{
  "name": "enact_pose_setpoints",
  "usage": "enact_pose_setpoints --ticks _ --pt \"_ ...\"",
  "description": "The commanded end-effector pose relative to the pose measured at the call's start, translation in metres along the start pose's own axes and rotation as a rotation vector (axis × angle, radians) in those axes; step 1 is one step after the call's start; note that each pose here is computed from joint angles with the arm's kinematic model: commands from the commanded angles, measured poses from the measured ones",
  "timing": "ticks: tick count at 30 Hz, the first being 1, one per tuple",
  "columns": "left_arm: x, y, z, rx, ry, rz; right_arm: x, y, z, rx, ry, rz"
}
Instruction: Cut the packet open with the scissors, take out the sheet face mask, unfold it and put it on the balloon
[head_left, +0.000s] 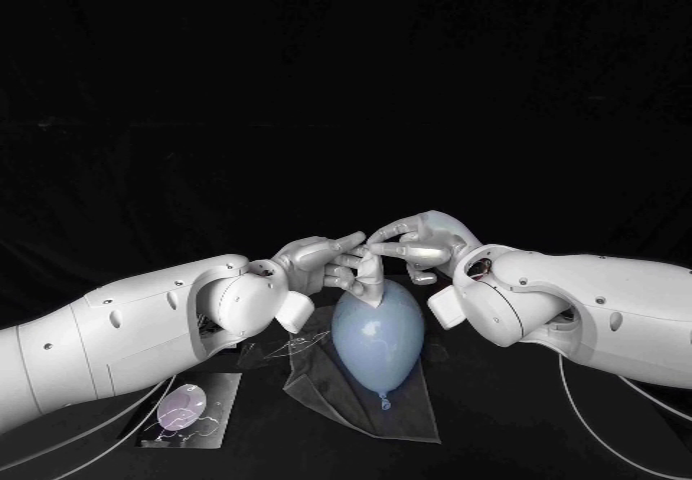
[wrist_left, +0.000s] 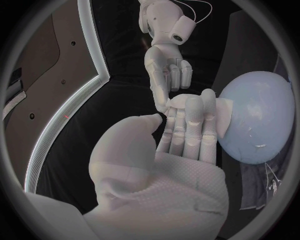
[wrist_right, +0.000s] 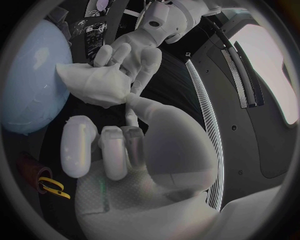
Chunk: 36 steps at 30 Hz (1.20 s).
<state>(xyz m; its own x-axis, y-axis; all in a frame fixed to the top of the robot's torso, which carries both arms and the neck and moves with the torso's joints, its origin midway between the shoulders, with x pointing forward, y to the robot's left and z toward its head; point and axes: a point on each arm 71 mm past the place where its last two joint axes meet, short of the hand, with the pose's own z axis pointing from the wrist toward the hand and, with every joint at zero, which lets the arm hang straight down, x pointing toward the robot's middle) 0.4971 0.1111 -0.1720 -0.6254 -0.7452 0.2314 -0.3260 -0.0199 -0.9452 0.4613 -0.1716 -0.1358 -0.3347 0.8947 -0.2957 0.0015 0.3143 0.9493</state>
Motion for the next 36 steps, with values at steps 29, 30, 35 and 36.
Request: enact_pose_setpoints --ticks 29,30,35,36 --pt "0.0026 -0.0042 -0.0025 0.063 0.022 -0.072 -0.0051 -0.0059 -0.0068 0.003 0.002 -0.003" --pt "0.0027 -0.0041 -0.0024 0.061 0.021 -0.07 -0.0049 -0.0058 -0.0068 0.003 0.003 -0.003" --pt "0.0025 -0.0024 -0.0024 0.038 0.007 -0.05 -0.0044 -0.0059 -0.0068 0.004 0.006 -0.003" --pt "0.0022 -0.0021 -0.0025 0.034 0.002 -0.048 -0.0043 -0.0058 -0.0069 0.004 0.006 -0.003"
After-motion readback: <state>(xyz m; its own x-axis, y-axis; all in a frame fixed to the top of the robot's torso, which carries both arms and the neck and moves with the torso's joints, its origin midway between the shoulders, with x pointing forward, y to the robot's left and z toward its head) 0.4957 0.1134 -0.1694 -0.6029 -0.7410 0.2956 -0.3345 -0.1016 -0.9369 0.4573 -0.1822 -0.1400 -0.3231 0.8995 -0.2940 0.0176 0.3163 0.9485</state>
